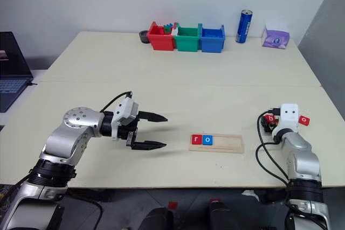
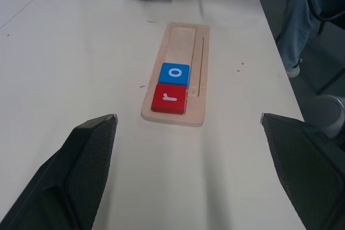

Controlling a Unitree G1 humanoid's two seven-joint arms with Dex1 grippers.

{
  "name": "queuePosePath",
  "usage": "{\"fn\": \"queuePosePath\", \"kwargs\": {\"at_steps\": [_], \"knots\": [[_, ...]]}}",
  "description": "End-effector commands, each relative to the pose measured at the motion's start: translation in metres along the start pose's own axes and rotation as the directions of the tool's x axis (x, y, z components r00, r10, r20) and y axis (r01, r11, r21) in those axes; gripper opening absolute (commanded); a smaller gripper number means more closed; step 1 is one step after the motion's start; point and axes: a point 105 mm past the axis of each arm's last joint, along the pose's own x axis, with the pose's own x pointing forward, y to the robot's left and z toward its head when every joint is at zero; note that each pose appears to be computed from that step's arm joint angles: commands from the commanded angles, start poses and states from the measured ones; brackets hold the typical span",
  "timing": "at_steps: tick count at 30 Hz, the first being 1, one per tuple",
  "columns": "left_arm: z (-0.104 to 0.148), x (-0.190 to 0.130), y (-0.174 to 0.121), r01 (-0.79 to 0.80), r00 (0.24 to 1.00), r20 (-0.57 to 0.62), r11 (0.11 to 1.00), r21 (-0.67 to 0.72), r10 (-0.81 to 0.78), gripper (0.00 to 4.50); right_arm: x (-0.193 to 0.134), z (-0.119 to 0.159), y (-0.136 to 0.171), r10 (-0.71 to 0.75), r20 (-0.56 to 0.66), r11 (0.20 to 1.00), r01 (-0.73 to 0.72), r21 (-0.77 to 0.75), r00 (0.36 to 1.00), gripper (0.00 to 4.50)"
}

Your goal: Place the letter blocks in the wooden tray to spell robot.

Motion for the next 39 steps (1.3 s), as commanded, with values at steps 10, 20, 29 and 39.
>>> {"fn": "queuePosePath", "kwargs": {"at_steps": [10, 20, 29, 39], "knots": [[0.0, -0.003, -0.014, 0.039, 0.998, 0.054, 0.999, 0.029, -0.04, 4.5, -0.063, 0.005, 0.03, 0.064, 0.022, 0.997, -0.064, -0.031, 0.998, 1.46], [0.0, 0.004, -0.022, 0.084, 0.994, 0.059, 0.995, 0.046, -0.087, 4.5, -0.093, -0.021, 0.05, 0.035, -0.072, 0.998, -0.031, 0.058, 0.997, 1.46], [0.001, 0.006, -0.021, 0.076, 0.995, 0.054, 0.995, 0.059, -0.08, 4.5, -0.096, 0.002, 0.048, 0.073, 0.015, 0.99, -0.075, 0.119, 0.997, 3.5], [0.004, 0.011, -0.022, 0.065, 0.996, 0.057, 0.996, 0.064, -0.069, 4.5, -0.112, 0.023, 0.034, 0.389, -0.095, 0.876, -0.4, -0.268, 0.916, 4.47]]}}
